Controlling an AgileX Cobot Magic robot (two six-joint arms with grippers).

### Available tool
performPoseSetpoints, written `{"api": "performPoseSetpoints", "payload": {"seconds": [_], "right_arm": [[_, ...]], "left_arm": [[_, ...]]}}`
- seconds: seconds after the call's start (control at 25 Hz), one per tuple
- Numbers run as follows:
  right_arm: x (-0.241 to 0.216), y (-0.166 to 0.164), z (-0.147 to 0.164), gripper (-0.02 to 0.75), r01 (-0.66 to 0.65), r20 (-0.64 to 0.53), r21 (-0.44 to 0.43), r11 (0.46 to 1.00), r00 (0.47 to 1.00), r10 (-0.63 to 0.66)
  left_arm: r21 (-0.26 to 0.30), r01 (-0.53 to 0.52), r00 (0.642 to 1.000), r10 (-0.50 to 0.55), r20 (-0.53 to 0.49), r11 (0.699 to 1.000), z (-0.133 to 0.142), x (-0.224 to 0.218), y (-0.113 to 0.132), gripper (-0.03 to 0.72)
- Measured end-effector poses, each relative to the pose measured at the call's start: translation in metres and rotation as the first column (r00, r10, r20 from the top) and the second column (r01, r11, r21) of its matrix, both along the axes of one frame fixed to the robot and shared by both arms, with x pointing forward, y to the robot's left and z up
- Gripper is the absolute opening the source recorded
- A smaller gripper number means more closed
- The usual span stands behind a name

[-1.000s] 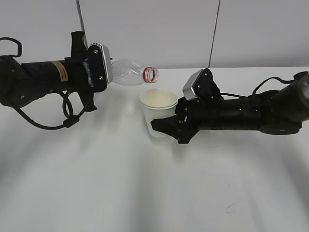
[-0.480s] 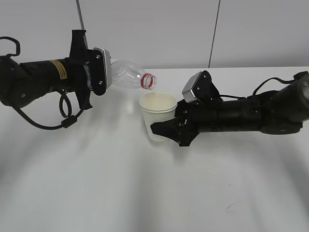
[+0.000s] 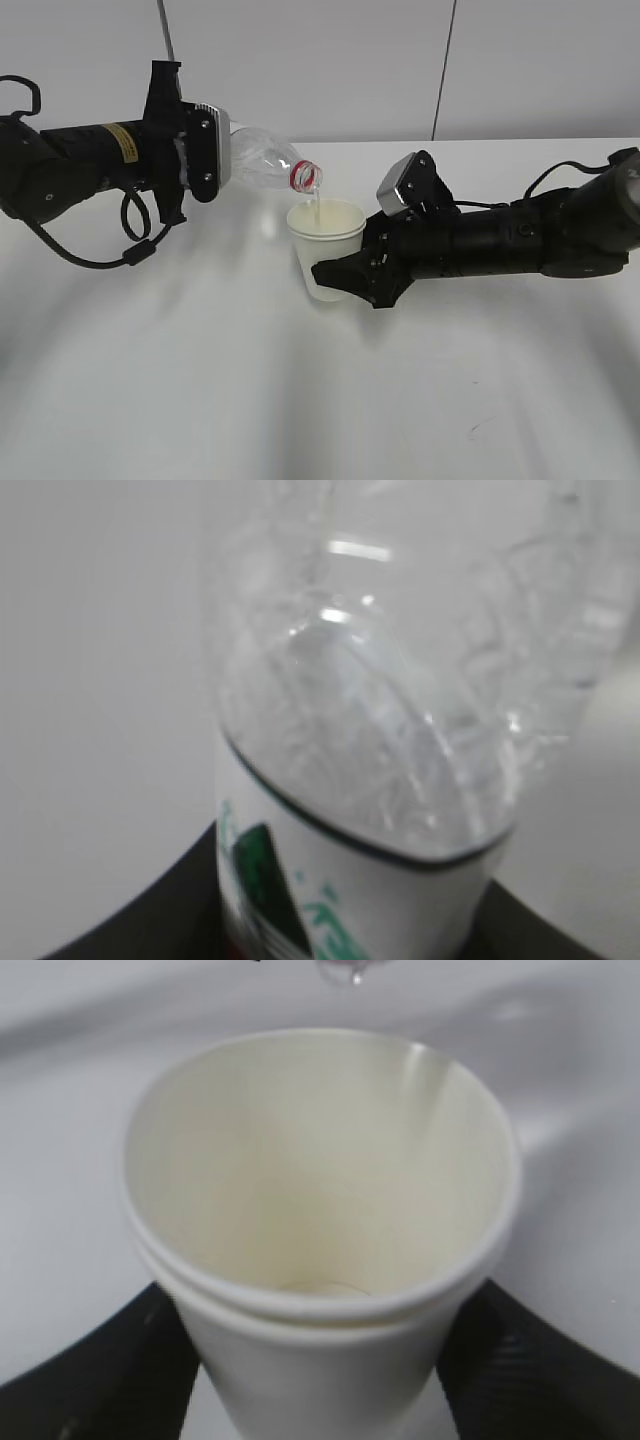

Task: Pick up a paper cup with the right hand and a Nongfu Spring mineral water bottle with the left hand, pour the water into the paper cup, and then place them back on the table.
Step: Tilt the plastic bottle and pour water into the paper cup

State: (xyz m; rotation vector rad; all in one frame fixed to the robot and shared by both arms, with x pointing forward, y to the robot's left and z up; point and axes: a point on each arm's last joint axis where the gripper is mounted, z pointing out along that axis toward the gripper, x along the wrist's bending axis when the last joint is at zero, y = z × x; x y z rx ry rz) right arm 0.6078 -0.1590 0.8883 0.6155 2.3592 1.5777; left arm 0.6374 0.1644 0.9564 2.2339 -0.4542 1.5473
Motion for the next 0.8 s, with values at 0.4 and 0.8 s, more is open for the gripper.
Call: {"api": "performPoseSetpoints", "payload": {"seconds": [0.4,0.8], "right_arm": [[-0.0021,0.0003,-0.0014,0.510,-0.022,-0.013,-0.011,1.000,1.000,0.021],[-0.0023,0.0004,-0.0014,0.510,-0.028,-0.012,-0.015,1.000,1.000,0.027]], "left_arm": [[0.032,0.007,1.000,-0.008,0.020,0.999,0.0001,0.0002,0.0004,0.302],[0.062,0.031,0.997,-0.035,0.065,0.998,0.0022,0.0004,-0.0007,0.302]]}}
